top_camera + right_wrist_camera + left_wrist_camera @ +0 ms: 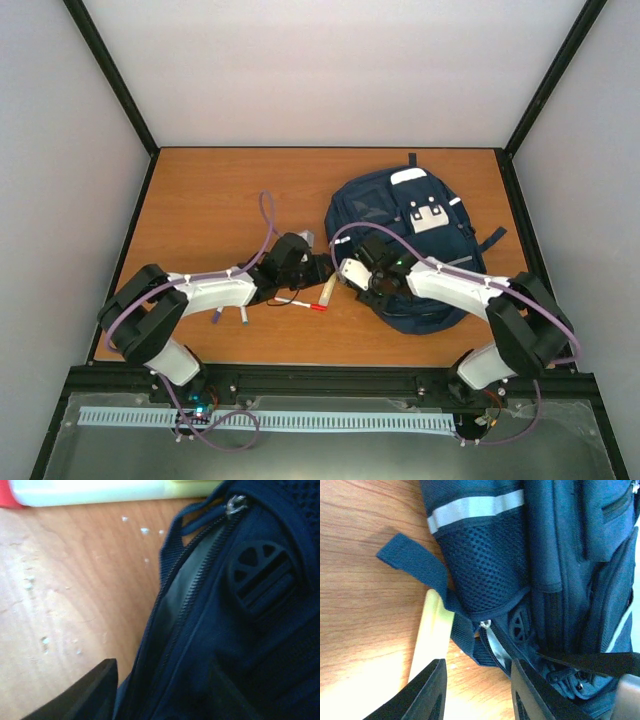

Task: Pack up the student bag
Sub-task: Zip the student bag at the center of the board.

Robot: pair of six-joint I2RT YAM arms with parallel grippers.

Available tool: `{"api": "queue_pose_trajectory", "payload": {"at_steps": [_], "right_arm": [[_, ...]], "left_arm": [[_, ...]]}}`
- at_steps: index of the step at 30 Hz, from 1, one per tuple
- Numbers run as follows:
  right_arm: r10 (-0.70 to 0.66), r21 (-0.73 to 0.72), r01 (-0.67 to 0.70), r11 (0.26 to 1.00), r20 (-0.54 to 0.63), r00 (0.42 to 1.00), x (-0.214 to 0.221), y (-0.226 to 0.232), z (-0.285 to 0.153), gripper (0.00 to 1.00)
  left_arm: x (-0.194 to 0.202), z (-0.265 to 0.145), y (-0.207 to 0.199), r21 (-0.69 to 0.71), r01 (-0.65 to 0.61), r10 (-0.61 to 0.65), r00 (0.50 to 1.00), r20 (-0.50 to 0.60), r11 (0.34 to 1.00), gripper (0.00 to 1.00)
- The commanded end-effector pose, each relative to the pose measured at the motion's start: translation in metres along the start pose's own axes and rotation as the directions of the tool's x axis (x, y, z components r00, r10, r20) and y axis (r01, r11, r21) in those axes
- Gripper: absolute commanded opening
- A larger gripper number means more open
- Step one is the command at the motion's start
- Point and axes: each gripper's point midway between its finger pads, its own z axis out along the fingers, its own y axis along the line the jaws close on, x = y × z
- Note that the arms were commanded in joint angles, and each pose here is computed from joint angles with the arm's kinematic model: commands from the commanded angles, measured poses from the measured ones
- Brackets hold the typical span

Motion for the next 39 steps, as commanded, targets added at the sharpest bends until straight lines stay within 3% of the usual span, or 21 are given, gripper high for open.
{"api": "queue_pose_trajectory", "payload": {"at_steps": [1,3,7,11,19,23,28,32,39], "right_arm": [[0.065,0.114,-0.062,0.992,-0.025,0.998,-0.002,-0.024,0.005,0.36],[0.075,0.133,-0.076,0.988,0.012,0.997,-0.007,-0.030,-0.004,0.19],[0.111,0.107,-0.121,0.987,0.090,0.990,-0.016,-0.036,-0.024,0.03],[0.130,0.066,-0.142,0.988,0.157,0.979,-0.024,-0.036,-0.041,0.03],[0.158,0.044,-0.169,0.985,0.181,0.971,-0.029,-0.043,-0.047,0.03],[0.160,0.041,-0.171,0.984,0.194,0.968,-0.032,-0.045,-0.052,0.03],[0.164,0.038,-0.176,0.984,0.208,0.964,-0.035,-0.048,-0.057,0.03],[0.168,0.029,-0.177,0.984,0.207,0.964,-0.036,-0.048,-0.057,0.03],[0.163,0.027,-0.173,0.984,0.222,0.961,-0.036,-0.046,-0.062,0.03]], "left_arm": [[-0.005,-0.001,-0.027,0.079,-0.015,0.011,0.998,0.054,0.997,0.38],[-0.004,0.004,-0.032,0.080,-0.034,0.030,0.998,0.055,0.996,0.38],[-0.003,0.016,-0.041,0.102,-0.063,0.057,0.997,0.058,0.993,0.32],[-0.003,0.023,-0.048,0.134,-0.101,0.093,0.994,0.060,0.986,0.27],[-0.012,0.025,-0.041,0.073,-0.128,0.120,0.987,0.112,0.989,0.35],[-0.014,0.012,-0.060,0.089,-0.233,0.215,0.960,0.181,0.968,0.34],[-0.015,0.015,-0.060,0.039,-0.288,0.277,0.944,0.179,0.957,0.32],[-0.011,0.023,-0.056,0.033,-0.305,0.296,0.941,0.166,0.952,0.42],[-0.002,0.031,-0.052,0.157,-0.252,0.234,0.964,0.124,0.955,0.63]]}}
